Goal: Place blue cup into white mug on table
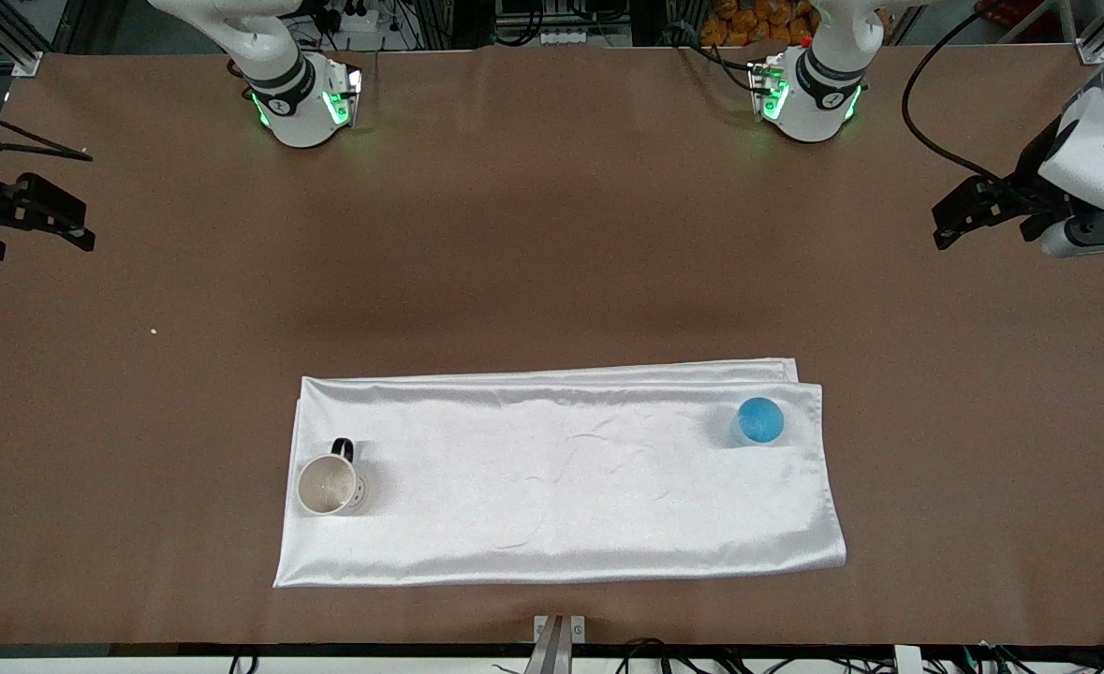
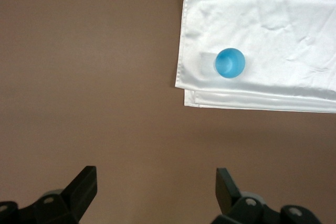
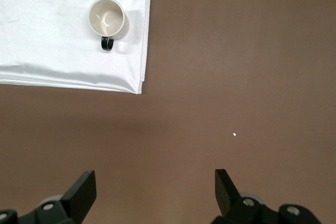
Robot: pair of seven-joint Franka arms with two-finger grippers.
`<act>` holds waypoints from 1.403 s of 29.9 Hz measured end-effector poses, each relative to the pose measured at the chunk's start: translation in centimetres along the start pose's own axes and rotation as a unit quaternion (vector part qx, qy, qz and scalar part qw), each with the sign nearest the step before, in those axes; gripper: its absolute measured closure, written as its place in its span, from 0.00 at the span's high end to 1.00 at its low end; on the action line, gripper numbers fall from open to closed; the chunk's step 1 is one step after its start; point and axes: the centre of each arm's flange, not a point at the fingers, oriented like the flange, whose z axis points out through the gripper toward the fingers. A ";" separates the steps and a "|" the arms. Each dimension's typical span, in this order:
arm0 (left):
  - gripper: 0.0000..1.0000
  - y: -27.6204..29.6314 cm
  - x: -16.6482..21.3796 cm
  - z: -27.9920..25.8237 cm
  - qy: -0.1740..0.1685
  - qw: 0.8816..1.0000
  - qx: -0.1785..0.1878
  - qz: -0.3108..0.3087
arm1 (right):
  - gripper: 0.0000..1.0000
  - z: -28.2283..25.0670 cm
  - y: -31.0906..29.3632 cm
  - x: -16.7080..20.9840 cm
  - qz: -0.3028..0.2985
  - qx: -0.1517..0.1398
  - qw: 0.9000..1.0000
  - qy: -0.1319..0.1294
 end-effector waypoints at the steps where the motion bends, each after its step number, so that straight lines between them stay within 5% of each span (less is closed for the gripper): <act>1: 1.00 0.0 0.0 0.0 0.000 1.000 0.000 0.000 | 1.00 0.0 0.0 0.0 0.000 0.000 1.000 0.000; 18: 1.00 -0.1 0.4 0.8 -0.008 1.000 0.000 0.004 | 1.00 0.0 0.1 0.0 0.001 0.000 1.000 0.000; 32: 1.00 0.7 3.4 6.3 -0.035 0.999 -0.004 0.010 | 1.00 0.1 0.2 0.0 0.002 0.001 1.000 -0.003; 42: 1.00 1.8 5.9 11.8 -0.049 0.999 -0.012 0.016 | 1.00 3.4 -0.2 1.1 0.003 0.036 0.999 -0.022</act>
